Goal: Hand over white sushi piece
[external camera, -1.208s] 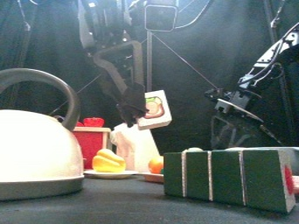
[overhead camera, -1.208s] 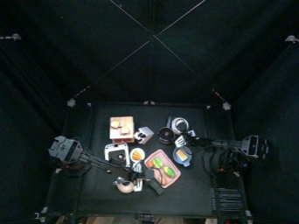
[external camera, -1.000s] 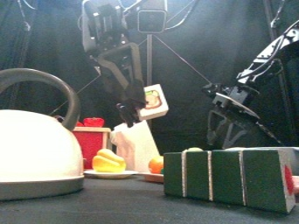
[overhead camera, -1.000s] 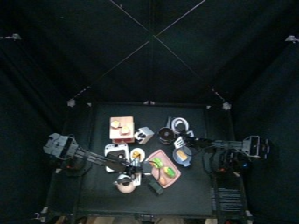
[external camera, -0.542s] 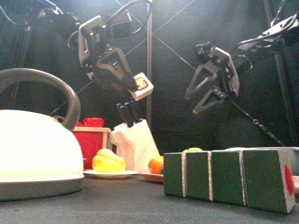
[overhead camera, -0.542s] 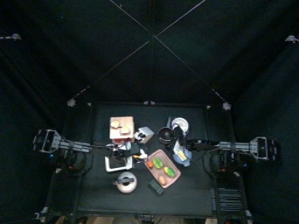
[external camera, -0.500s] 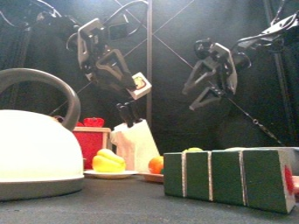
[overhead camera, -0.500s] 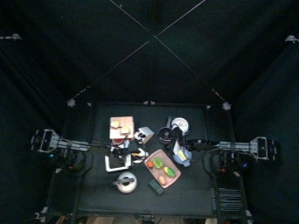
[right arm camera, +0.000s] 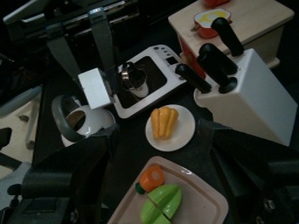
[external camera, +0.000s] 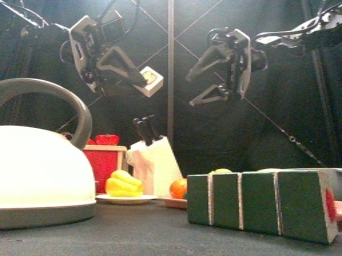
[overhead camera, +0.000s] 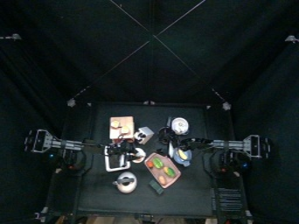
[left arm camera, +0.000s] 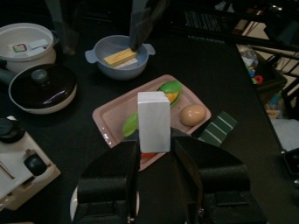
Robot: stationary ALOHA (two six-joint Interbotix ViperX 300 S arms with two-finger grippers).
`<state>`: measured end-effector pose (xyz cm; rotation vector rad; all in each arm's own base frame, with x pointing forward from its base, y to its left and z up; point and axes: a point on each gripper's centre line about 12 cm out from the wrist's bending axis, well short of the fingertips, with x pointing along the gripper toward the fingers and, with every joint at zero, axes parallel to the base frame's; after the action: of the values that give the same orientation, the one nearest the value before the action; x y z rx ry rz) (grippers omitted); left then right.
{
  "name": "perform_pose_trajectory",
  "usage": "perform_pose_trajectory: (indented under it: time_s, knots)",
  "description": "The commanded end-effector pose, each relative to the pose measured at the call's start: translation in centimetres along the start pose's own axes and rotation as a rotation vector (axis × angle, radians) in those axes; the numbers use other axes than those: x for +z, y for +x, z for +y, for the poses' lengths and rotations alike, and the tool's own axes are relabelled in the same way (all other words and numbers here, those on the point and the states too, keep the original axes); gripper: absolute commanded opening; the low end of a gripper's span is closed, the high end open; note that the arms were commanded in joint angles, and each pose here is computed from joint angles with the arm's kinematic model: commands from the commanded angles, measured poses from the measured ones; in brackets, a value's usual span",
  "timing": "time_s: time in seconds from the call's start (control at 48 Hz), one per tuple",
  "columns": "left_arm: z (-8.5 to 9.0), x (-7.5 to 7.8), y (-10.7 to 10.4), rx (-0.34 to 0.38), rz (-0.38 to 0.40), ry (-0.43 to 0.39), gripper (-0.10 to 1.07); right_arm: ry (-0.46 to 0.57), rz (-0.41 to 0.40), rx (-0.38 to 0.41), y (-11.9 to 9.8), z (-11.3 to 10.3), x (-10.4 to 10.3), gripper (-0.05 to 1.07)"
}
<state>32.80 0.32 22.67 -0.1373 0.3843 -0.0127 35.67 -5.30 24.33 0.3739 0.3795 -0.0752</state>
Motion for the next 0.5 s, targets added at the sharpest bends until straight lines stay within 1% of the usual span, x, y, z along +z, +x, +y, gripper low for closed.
perform_pose_trajectory:
  time_s: [0.0, 0.125, 0.271, 0.479]
  knots:
    - [-0.1, 0.9, 0.0, -0.005, -0.029, 0.002, 0.58, -0.045, -0.037, 0.054, 0.5, 1.3, 1.7, 1.01]
    - [0.0, 0.7, 0.2, -0.005, -0.025, -0.003, 0.58, -0.093, -0.031, 0.106, 1.3, 2.5, 1.9, 1.01]
    - [0.0, 0.6, 0.5, -0.01, -0.027, -0.005, 0.58, -0.116, -0.028, 0.126, 2.0, 3.2, 2.1, 1.01]
    - [-0.1, 0.5, 0.6, -0.016, -0.031, -0.006, 0.58, -0.135, -0.011, 0.133, 3.0, 3.4, 1.9, 1.01]
